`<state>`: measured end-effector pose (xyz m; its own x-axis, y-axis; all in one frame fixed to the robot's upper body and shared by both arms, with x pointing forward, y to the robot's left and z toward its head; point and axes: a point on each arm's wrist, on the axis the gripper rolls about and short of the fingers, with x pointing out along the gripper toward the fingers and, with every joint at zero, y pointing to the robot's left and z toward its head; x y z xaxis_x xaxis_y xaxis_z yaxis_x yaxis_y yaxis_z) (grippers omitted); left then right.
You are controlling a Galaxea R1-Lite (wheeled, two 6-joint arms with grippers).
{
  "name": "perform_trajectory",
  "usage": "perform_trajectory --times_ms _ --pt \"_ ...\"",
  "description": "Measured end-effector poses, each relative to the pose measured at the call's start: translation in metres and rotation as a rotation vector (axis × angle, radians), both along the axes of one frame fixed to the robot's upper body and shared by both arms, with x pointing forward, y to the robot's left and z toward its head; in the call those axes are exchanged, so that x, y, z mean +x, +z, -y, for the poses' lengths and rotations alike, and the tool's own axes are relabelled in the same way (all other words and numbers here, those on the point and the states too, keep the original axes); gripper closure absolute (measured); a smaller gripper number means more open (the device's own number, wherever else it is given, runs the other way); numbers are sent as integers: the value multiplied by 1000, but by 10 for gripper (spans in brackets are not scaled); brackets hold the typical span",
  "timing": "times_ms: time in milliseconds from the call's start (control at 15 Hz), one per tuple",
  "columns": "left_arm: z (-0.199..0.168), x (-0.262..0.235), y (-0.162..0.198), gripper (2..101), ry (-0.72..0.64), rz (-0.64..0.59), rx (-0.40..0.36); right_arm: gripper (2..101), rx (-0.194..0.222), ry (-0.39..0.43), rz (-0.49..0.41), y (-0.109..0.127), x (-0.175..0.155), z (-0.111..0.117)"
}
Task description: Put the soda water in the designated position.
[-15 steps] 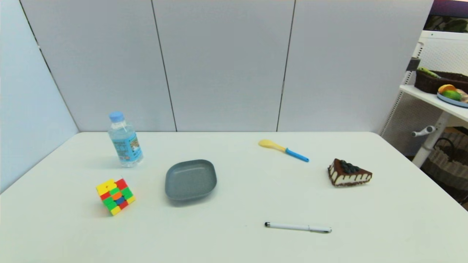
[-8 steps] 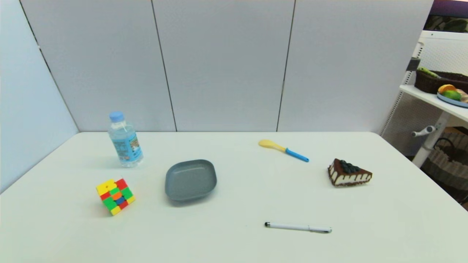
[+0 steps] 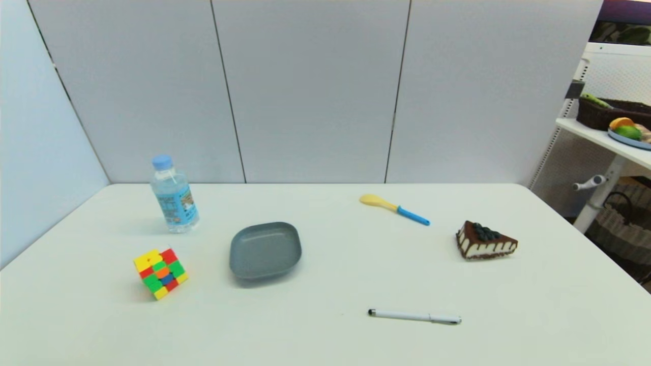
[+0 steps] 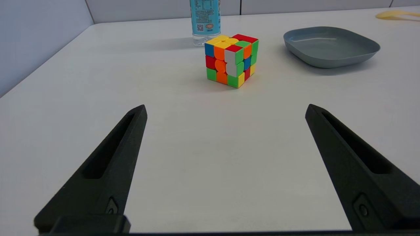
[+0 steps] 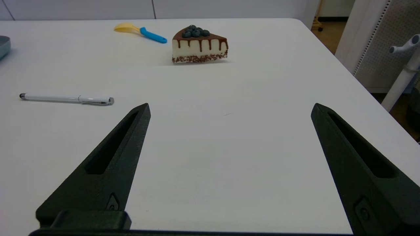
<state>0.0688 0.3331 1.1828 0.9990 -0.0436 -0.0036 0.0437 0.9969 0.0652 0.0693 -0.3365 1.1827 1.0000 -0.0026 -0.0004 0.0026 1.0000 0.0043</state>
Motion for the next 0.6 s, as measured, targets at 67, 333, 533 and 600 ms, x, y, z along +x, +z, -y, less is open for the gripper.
perform_trajectory --times_ms 67,333,533,600 --pt "0 0 0 54 2 -1 0 52 0 0 0 0 0 0" --pt "0 2 14 54 4 7 0 52 1 0 0 0 0 0" --pt "0 7 58 54 3 9 -2 52 0 0 0 0 0 0" --pt "0 12 79 54 3 16 -1 52 0 1 0 0 0 0"
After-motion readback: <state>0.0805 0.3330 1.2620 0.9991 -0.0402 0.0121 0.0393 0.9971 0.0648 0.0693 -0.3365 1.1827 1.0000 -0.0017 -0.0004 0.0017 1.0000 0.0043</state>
